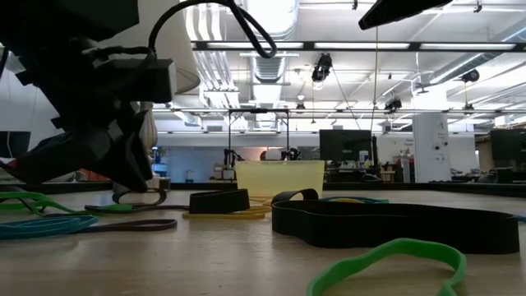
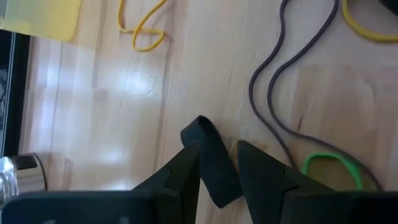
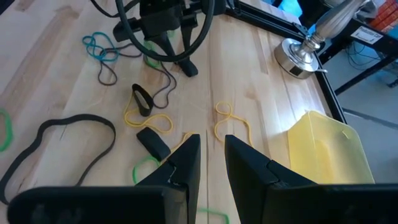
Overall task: Pick and place rubber bands into bin
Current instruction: Put the black rubber band into the yellow bin
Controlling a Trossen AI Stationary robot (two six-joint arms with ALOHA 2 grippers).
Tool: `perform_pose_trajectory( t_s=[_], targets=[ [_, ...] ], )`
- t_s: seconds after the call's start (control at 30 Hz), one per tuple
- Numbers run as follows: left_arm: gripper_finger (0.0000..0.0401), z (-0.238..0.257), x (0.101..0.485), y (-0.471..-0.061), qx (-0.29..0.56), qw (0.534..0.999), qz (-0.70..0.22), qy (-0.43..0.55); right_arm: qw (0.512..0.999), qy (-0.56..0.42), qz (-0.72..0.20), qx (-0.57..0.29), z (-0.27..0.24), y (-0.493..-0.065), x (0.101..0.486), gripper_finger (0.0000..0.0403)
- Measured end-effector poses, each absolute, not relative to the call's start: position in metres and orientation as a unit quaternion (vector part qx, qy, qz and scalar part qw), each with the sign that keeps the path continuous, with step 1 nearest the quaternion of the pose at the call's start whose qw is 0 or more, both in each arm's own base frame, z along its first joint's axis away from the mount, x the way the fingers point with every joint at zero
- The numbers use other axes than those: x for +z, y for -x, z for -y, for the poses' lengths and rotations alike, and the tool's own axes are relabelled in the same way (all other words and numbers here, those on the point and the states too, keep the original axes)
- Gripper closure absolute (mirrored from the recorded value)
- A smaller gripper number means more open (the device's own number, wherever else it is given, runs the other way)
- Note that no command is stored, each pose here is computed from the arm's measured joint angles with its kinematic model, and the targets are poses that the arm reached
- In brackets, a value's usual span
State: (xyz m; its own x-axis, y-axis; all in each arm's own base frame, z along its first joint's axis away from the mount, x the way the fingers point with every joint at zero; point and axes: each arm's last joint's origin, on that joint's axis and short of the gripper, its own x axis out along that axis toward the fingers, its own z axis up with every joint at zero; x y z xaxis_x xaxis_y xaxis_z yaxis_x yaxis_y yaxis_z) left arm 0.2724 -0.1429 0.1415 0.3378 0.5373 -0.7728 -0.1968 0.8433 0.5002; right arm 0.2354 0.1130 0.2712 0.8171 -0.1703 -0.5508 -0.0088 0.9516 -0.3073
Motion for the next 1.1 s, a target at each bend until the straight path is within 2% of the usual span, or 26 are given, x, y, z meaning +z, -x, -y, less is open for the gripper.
perform_pose_trajectory(
  t_s=[0.27, 0.87, 0.97, 1.1],
  targets=[
    [0.0311, 0.137, 0.130, -0.263, 0.235, 0.791, -0.539, -0.169, 0.942, 0.149, -0.299, -0.043, -0.113, -0.235, 0.271, 0.0335],
    [0.0313, 0.129, 0.130, -0.267, 0.255, 0.790, -0.531, -0.173, 0.942, 0.148, -0.299, -0.043, -0.113, -0.235, 0.271, 0.0335],
    [0.0335, 0.129, 0.130, -0.266, 0.255, 0.788, -0.532, -0.177, 0.942, 0.148, -0.299, -0.043, -0.113, -0.235, 0.271, 0.0335],
    [0.0389, 0.129, 0.130, -0.265, 0.253, 0.784, -0.538, -0.178, 0.942, 0.148, -0.299, -0.043, -0.113, -0.235, 0.271, 0.0335]
  ],
)
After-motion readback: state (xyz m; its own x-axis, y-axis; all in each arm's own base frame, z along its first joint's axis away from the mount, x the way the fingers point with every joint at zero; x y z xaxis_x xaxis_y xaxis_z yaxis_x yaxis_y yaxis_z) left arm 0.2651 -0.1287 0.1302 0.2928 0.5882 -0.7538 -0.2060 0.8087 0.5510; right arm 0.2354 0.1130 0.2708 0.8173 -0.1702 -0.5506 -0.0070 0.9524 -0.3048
